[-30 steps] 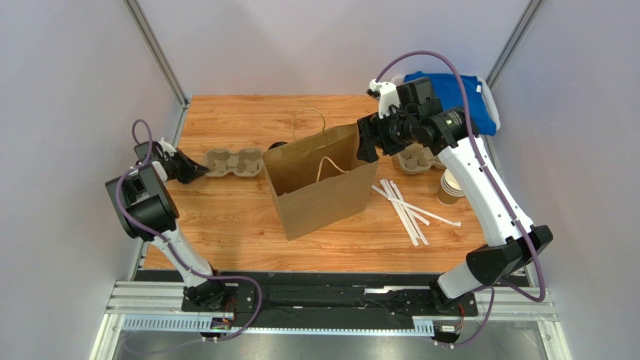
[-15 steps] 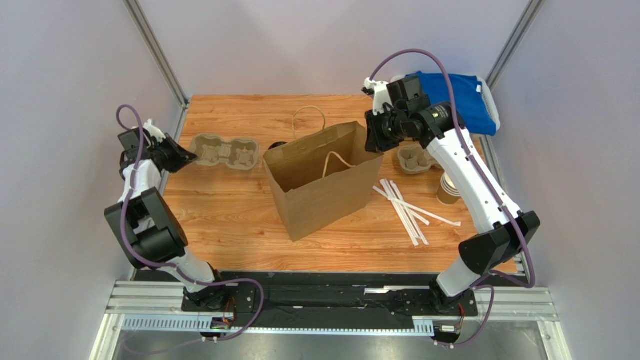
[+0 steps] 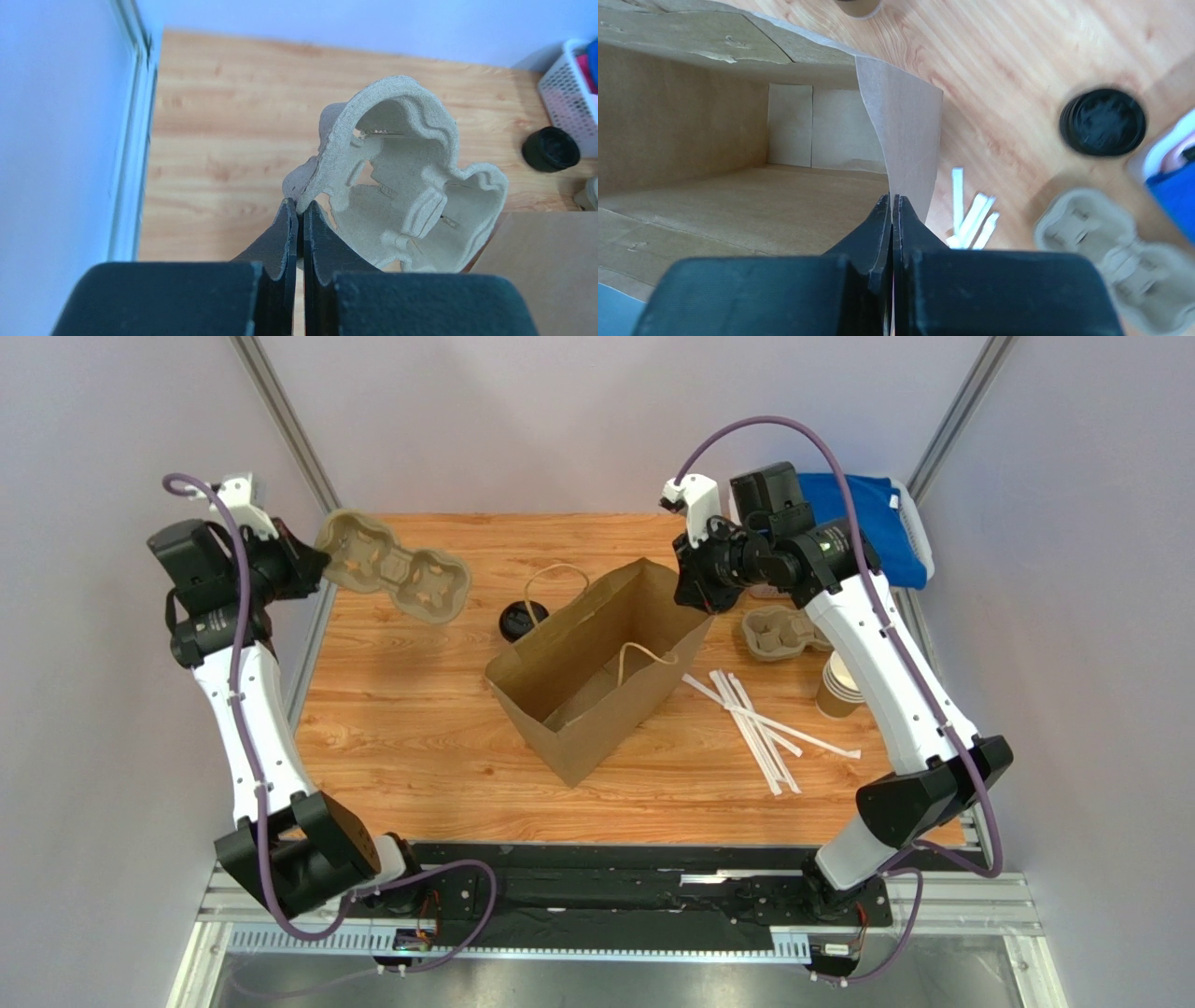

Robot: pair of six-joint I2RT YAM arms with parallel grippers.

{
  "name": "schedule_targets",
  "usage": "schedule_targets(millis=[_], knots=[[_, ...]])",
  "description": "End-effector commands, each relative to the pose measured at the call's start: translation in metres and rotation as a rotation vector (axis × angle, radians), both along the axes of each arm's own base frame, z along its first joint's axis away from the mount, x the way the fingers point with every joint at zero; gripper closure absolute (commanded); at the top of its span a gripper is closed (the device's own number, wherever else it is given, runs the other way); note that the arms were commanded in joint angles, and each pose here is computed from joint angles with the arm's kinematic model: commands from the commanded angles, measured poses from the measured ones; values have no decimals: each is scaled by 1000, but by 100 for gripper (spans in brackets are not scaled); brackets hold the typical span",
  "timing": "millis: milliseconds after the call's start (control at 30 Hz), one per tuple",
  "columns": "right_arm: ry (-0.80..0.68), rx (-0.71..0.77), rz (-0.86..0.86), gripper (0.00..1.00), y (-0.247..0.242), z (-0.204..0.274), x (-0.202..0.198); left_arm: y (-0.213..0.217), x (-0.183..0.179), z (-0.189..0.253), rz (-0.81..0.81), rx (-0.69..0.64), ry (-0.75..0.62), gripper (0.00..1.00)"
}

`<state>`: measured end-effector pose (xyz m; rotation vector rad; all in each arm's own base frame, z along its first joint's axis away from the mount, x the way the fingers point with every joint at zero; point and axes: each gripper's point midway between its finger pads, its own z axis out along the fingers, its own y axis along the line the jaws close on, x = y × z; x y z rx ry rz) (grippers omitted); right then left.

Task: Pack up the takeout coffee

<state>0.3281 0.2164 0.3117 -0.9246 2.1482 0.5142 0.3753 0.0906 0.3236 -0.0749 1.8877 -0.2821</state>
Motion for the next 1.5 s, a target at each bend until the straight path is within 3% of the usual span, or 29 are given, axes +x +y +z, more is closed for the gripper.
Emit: schedule_targets(millis=[0,200,500,700,1000,1100,1467], knots=[[-266,16,206,100,6,57,-3,-32,-13,96,-122,152,-235,100],[-406,61,310,100,16,93,-8,-85,-39,209,-226,268,-530,100],[-364,92,424,100,19,110,-47,-164,-90,277,-456,266,-751,100],[-285,-60,323,100,29,80,-40,-198,-124,292,-613,224,-794,100],[-145,14,133,100,30,96,-44,-217,-156,305,-723,148,-813,100],[-27,-3,160,100,31,70,-59,-221,-163,304,-755,156,-821,100],[-3,30,249,100,54,55,-50,-244,-182,297,-906,187,-825,100]])
